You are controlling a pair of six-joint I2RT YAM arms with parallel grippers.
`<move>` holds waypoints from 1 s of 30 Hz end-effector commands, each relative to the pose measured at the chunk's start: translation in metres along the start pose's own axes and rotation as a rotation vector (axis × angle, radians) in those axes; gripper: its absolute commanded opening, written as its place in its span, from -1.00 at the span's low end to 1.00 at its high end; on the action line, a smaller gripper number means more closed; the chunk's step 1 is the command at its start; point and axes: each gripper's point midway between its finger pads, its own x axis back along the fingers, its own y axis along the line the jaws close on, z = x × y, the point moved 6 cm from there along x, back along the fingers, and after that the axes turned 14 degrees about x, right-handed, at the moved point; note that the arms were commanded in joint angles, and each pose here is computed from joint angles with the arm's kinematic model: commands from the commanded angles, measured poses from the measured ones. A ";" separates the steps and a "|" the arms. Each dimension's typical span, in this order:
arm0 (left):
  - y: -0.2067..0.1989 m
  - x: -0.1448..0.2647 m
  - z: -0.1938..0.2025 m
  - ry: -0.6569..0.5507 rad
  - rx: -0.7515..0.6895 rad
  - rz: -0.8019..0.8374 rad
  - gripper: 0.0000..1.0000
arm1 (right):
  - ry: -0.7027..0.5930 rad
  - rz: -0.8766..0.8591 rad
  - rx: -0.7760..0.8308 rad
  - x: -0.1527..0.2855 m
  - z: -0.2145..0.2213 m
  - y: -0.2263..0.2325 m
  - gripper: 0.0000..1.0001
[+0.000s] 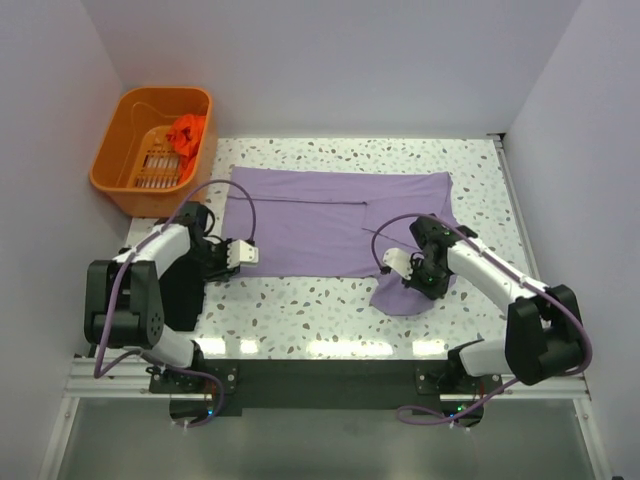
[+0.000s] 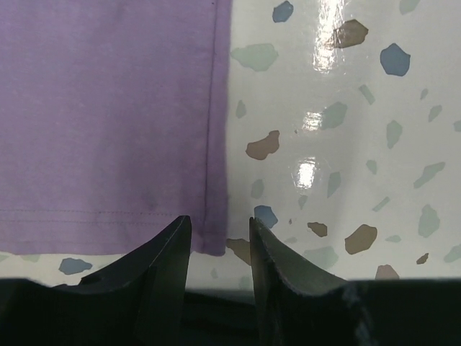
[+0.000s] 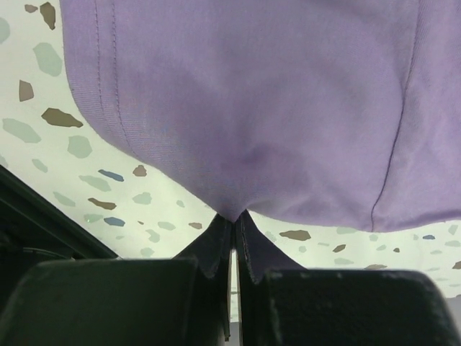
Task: Fold and stack the t-shirts
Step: Fold the tshirt
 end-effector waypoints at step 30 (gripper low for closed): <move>-0.019 0.033 -0.002 -0.039 -0.109 -0.015 -1.00 | -0.052 0.099 -0.058 0.065 0.019 0.028 -1.00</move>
